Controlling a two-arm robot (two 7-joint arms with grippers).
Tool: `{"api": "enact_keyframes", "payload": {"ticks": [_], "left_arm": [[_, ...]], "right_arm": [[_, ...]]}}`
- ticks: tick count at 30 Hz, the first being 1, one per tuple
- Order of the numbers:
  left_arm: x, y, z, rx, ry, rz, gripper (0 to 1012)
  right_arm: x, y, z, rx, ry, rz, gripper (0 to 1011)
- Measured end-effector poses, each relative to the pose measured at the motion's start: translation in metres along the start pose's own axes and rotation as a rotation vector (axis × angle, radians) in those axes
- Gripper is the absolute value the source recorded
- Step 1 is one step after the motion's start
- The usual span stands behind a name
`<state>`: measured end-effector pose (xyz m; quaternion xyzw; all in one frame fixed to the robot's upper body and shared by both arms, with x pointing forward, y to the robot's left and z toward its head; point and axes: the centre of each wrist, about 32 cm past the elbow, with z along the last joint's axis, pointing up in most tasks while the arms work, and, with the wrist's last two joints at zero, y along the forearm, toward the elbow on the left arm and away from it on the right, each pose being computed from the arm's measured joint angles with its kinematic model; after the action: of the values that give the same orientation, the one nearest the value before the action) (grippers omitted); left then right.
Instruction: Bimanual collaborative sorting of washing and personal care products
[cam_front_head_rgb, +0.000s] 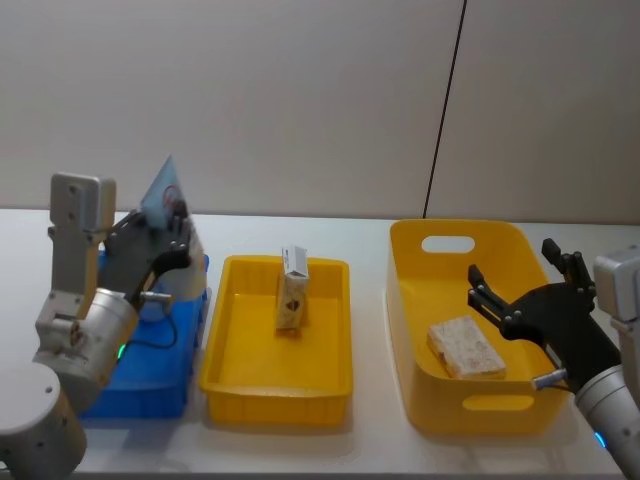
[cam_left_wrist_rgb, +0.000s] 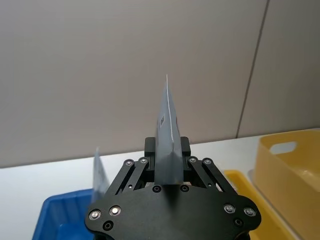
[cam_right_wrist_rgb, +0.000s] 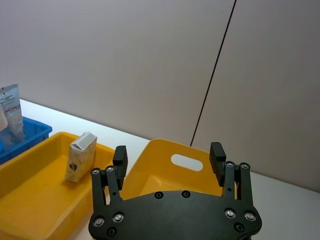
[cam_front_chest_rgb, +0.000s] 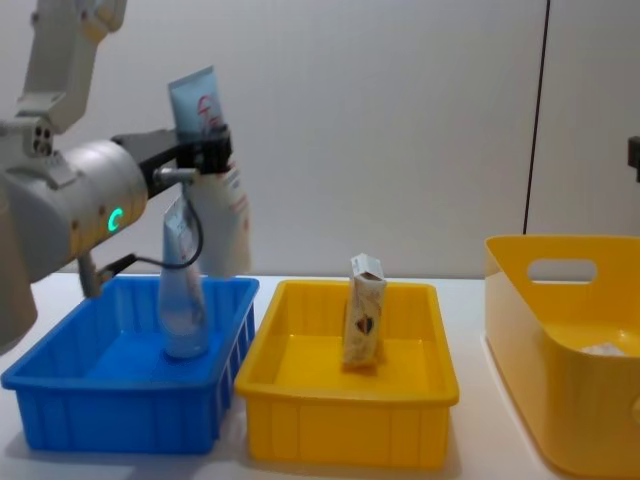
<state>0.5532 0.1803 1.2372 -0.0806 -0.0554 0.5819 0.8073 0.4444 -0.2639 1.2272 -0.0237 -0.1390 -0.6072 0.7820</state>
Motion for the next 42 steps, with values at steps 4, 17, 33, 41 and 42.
{"api": "enact_keyframes", "payload": {"ticks": [4, 17, 33, 41, 42], "left_arm": [[-0.0031, -0.0024, 0.0059, -0.024, 0.012, -0.052, 242], [-0.0184, -0.0101, 0.0211, -0.099, 0.051, -0.224, 241], [-0.0377, -0.013, 0.032, -0.161, 0.073, -0.378, 242], [-0.0432, -0.0128, 0.0349, -0.175, 0.076, -0.418, 242], [-0.0435, -0.0128, 0.035, -0.176, 0.076, -0.421, 241]], "right_arm": [[0.001, 0.001, 0.0, 0.0, 0.001, 0.013, 1002], [0.004, 0.01, 0.0, -0.001, 0.013, 0.138, 1002], [0.004, 0.032, 0.004, 0.003, 0.032, 0.311, 1002], [0.005, 0.047, 0.008, 0.012, 0.032, 0.385, 1002], [0.005, 0.048, 0.009, 0.013, 0.031, 0.389, 1002]]}}
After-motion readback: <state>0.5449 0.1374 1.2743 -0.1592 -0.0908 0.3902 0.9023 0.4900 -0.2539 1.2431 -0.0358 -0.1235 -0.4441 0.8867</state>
